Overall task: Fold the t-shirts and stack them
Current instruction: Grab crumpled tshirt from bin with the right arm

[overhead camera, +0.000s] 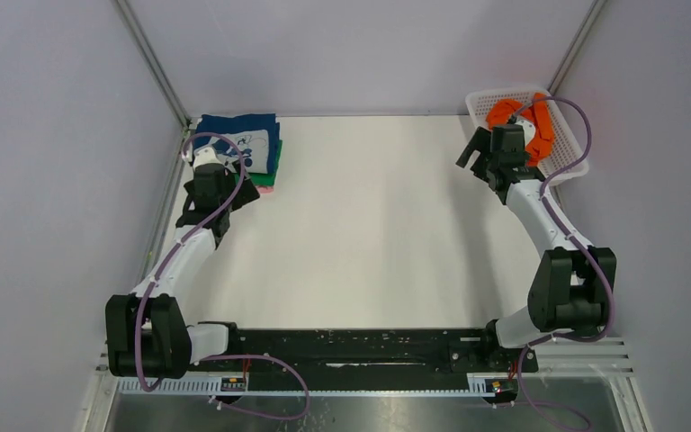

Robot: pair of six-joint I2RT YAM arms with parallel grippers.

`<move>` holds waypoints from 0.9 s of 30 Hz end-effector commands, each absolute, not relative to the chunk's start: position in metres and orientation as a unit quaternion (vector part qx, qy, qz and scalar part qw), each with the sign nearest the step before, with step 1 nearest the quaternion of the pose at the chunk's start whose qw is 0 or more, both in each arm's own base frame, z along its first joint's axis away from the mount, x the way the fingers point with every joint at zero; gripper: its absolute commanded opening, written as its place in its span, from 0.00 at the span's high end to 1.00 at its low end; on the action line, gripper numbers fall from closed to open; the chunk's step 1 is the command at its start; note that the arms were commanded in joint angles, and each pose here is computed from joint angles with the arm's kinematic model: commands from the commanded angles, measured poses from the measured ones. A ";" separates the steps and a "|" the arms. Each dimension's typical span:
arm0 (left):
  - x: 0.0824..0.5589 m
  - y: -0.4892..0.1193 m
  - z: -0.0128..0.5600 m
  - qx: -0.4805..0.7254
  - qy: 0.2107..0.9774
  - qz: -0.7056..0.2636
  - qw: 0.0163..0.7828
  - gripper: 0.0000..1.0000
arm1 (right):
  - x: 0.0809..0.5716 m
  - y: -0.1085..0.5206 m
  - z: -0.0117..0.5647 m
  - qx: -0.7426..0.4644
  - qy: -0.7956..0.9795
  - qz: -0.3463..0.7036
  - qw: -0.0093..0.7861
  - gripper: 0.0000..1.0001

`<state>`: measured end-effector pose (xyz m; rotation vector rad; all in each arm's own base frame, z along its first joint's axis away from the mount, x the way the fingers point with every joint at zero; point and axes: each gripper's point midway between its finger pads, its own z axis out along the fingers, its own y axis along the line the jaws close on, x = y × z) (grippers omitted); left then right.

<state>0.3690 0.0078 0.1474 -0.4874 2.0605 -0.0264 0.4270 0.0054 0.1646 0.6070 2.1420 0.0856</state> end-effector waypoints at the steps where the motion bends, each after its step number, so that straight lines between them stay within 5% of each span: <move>1: 0.384 -0.002 0.187 -0.197 0.820 -0.052 0.535 0.01 | 0.443 -0.001 0.229 0.219 0.817 0.034 0.532 0.01; 8: 0.386 -0.024 0.206 -0.178 0.802 -0.120 0.558 0.01 | 0.450 0.009 0.272 0.151 0.808 0.048 0.568 0.01; 16: 0.382 -0.040 0.230 -0.177 0.775 -0.176 0.581 0.01 | 0.487 -0.054 0.291 0.229 0.796 -0.029 0.560 0.00; 27: 0.378 -0.047 0.237 -0.210 0.765 -0.216 0.570 0.01 | 0.566 -0.117 0.174 0.349 0.834 -0.059 0.424 0.01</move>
